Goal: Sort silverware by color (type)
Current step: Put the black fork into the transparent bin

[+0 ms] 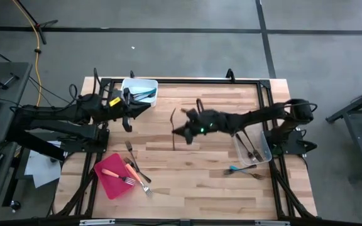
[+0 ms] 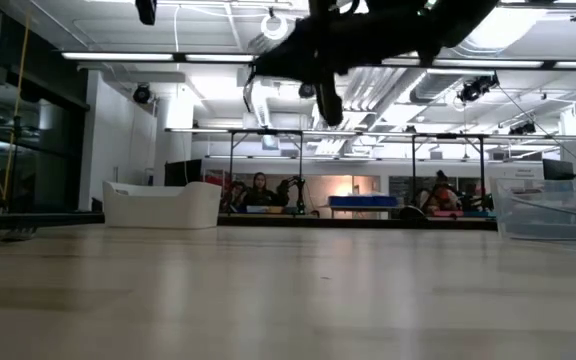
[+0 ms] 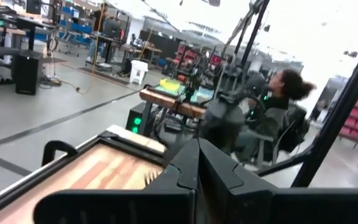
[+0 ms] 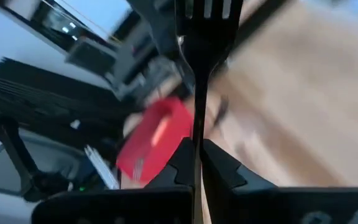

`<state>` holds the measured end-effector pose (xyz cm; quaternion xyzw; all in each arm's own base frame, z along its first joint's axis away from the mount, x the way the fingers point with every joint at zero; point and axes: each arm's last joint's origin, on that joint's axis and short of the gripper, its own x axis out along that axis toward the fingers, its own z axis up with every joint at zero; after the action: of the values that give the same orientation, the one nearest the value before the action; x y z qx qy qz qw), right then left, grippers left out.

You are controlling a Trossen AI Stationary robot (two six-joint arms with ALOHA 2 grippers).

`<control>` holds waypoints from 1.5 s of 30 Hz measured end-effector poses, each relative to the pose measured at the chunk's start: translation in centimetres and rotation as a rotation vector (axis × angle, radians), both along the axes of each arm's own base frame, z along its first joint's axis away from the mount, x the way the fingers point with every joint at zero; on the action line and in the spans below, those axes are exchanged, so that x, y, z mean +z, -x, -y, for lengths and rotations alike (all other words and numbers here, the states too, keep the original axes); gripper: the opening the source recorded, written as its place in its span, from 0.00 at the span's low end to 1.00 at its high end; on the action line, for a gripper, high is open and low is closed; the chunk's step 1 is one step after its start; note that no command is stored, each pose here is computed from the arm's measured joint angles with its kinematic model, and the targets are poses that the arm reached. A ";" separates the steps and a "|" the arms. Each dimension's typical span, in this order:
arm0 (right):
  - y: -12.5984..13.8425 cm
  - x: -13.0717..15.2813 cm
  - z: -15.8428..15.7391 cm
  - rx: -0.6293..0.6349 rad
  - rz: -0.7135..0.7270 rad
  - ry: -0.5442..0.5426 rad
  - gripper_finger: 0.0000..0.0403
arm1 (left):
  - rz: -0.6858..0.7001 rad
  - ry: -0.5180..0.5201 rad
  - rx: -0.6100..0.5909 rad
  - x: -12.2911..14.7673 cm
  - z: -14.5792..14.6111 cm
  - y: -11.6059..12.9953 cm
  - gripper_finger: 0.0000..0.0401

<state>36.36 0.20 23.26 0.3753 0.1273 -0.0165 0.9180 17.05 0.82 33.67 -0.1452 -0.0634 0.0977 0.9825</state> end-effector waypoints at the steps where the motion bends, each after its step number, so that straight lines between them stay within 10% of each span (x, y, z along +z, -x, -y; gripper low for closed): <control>1: 0.3 0.8 0.4 -0.004 0.029 0.032 0.00 | 0.009 0.002 0.000 0.1 0.0 0.0 0.00; 14: 6.4 10.2 1.7 -0.043 0.277 0.489 0.00 | 0.044 -0.001 -0.023 0.2 0.1 -0.7 0.00; 45: 6.6 8.3 1.0 0.033 0.076 0.612 0.00 | -0.050 -0.040 -0.098 -1.4 0.4 -3.1 0.00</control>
<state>29.78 -0.80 31.58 0.0795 0.0881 -0.0255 0.9926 20.10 0.39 32.30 -0.1262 -0.0336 0.0517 0.9901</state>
